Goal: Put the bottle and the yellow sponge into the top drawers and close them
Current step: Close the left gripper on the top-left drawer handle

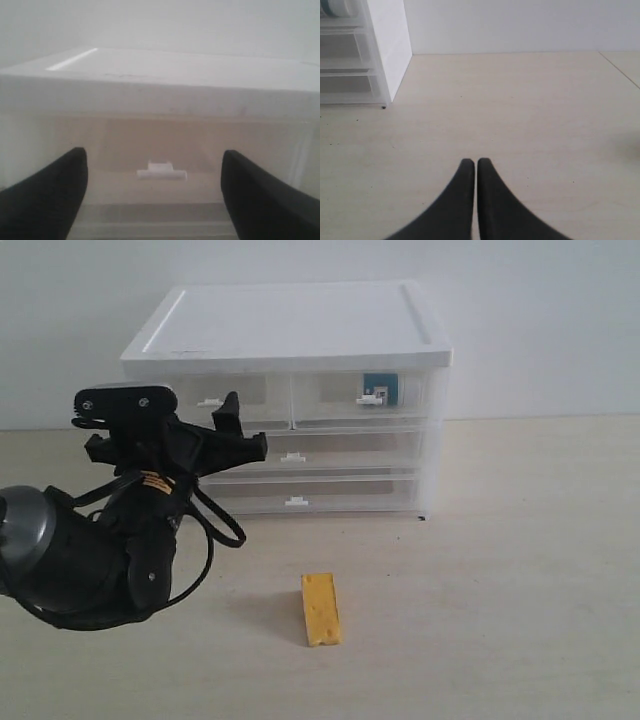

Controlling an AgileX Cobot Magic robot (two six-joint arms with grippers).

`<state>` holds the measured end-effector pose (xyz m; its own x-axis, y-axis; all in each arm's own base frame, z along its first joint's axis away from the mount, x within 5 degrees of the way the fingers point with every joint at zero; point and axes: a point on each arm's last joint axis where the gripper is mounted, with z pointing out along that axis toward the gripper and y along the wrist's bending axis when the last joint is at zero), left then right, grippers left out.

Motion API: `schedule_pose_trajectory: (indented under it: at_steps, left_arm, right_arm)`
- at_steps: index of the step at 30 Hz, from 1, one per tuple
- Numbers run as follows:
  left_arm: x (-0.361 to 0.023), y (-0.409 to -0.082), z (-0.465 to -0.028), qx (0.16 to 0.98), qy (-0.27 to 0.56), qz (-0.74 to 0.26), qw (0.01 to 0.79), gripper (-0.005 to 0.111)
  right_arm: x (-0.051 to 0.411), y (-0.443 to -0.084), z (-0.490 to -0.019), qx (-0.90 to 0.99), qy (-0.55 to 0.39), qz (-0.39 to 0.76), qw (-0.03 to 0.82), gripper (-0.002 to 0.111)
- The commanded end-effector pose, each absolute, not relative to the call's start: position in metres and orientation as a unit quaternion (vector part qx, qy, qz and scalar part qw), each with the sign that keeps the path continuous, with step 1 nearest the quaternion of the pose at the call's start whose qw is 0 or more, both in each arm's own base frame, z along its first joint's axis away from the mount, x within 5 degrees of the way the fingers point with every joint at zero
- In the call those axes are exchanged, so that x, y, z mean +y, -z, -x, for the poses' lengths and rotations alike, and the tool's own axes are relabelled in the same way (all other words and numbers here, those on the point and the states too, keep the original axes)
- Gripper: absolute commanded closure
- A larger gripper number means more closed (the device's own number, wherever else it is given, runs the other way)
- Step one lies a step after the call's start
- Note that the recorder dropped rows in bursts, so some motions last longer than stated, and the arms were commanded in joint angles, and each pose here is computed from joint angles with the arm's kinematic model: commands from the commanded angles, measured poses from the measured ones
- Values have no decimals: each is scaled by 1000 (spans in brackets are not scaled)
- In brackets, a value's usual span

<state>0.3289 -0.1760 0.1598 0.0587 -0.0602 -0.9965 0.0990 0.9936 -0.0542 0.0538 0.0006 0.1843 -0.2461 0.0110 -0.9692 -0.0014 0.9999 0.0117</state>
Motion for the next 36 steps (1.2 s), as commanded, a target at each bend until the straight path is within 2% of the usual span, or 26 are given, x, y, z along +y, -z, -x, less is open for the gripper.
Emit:
schedule_pose_trajectory:
  at_steps: [1,12,22,25,31,36]
  left_arm:
    - [-179,-155,-333,686,35,-27,726,38]
    - [-182,-153,-340,678,26,-29,734,38]
    - [-168,-149,-349,692,15,-24,722,41]
    - [-168,-149,-349,694,15,-25,720,56]
    - [-168,-150,-349,691,15,-25,722,101]
    - [-168,-149,-348,694,14,-21,720,102]
  right_arm:
    - [0,-183,-54,788,-4,-4,616,108]
    - [0,-183,-54,788,-4,-4,616,108]
    - [0,-183,-54,788,-4,-4,616,108]
    - [0,-183,-54,788,-4,-4,616,108]
    - [0,-183,-54,788,-4,-4,616,108]
    - [0,-183,-54,788,-4,-4,616,108]
